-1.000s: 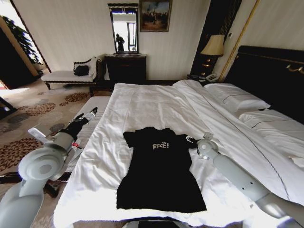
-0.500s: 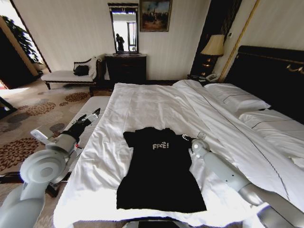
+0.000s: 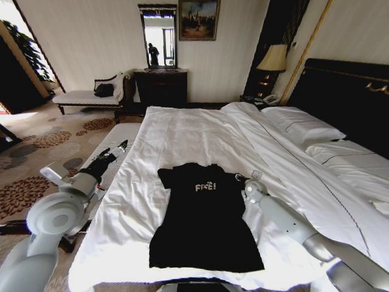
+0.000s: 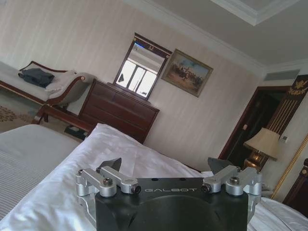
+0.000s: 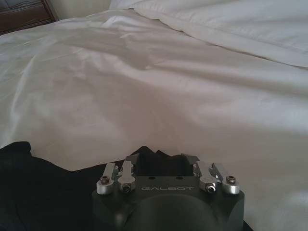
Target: Fold the clothes on the bed.
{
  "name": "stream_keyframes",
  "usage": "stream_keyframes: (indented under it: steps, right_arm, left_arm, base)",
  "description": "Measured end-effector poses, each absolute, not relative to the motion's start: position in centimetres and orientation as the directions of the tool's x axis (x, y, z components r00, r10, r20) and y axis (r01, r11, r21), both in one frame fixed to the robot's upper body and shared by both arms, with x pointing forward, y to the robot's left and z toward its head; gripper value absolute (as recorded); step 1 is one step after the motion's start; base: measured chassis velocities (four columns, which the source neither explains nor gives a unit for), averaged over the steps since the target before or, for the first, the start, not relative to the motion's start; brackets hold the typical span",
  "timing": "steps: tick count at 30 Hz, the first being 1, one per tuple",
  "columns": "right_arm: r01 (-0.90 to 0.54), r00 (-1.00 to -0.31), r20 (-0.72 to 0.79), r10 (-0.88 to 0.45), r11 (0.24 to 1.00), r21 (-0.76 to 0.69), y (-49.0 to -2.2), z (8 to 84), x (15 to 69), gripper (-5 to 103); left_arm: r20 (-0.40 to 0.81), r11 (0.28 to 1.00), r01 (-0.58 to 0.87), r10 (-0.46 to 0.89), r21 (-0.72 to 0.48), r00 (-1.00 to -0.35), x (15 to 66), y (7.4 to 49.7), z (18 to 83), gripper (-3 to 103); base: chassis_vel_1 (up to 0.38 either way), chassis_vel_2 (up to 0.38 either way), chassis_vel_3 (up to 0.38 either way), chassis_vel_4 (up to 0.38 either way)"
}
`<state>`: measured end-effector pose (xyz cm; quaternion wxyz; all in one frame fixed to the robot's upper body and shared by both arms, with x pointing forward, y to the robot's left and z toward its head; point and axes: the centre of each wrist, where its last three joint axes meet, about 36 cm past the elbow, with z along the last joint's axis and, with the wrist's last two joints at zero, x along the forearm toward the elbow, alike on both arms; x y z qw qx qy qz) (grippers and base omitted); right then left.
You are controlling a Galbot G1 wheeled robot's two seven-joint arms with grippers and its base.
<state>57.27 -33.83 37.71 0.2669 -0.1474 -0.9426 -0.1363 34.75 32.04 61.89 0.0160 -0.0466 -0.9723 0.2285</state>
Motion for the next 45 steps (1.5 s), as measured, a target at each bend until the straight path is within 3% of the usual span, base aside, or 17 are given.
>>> stream_keyframes:
  steps: [4,6,9,10,13,31,42,43,45]
  right_arm:
    - [0.337,-0.831,0.522,0.193,0.921,0.194,-33.8,37.9,57.1,31]
    - [0.332,-0.835,0.516,0.189,0.922,0.199,-33.8,38.0,57.1,31]
    - [0.315,-0.851,0.495,0.176,0.925,0.214,-33.9,38.2,56.9,15]
    - [0.315,-0.851,0.495,0.176,0.925,0.214,-33.9,38.2,56.9,15]
    - [0.302,-0.867,0.469,0.167,0.925,0.229,-34.1,38.7,56.7,2]
    - [0.371,-0.88,0.383,0.281,0.91,0.184,-39.3,38.9,56.2,2]
    - [0.37,-0.891,0.331,0.311,0.919,0.133,-39.4,39.1,56.0,1]
    - [0.37,-0.894,0.319,0.315,0.92,0.13,-39.4,39.4,55.8,6]
    - [0.373,-0.894,0.314,0.319,0.918,0.13,-39.4,39.7,55.7,6]
  left_arm:
    - [0.009,0.892,0.081,0.095,-0.445,-0.995,34.7,32.1,61.9,100]
    - [0.009,0.892,0.081,0.094,-0.445,-0.996,34.7,32.1,61.9,100]
    - [0.007,0.892,0.08,0.093,-0.445,-0.996,34.7,32.1,61.9,100]
    - [0.007,0.892,0.08,0.093,-0.445,-0.996,34.7,32.1,61.9,100]
    - [0.008,0.892,0.078,0.09,-0.445,-0.996,34.7,32.2,61.9,100]
    - [0.005,0.886,0.068,0.079,-0.458,-0.997,34.8,32.5,61.6,100]
    - [0.015,0.881,0.068,0.085,-0.469,-0.996,34.5,32.2,61.2,100]
    - [0.016,0.88,0.066,0.083,-0.47,-0.996,34.5,32.2,61.1,100]
    - [0.017,0.88,0.064,0.082,-0.471,-0.997,34.4,32.2,61.1,100]
  base:
    - [0.0,0.0,0.0,0.0]
    - [0.0,0.0,0.0,0.0]
    - [0.0,0.0,0.0,0.0]
    - [0.0,0.0,0.0,0.0]
    - [0.0,0.0,0.0,0.0]
    - [0.0,0.0,0.0,0.0]
    - [0.0,0.0,0.0,0.0]
    - [0.0,0.0,0.0,0.0]
    - [0.0,0.0,0.0,0.0]
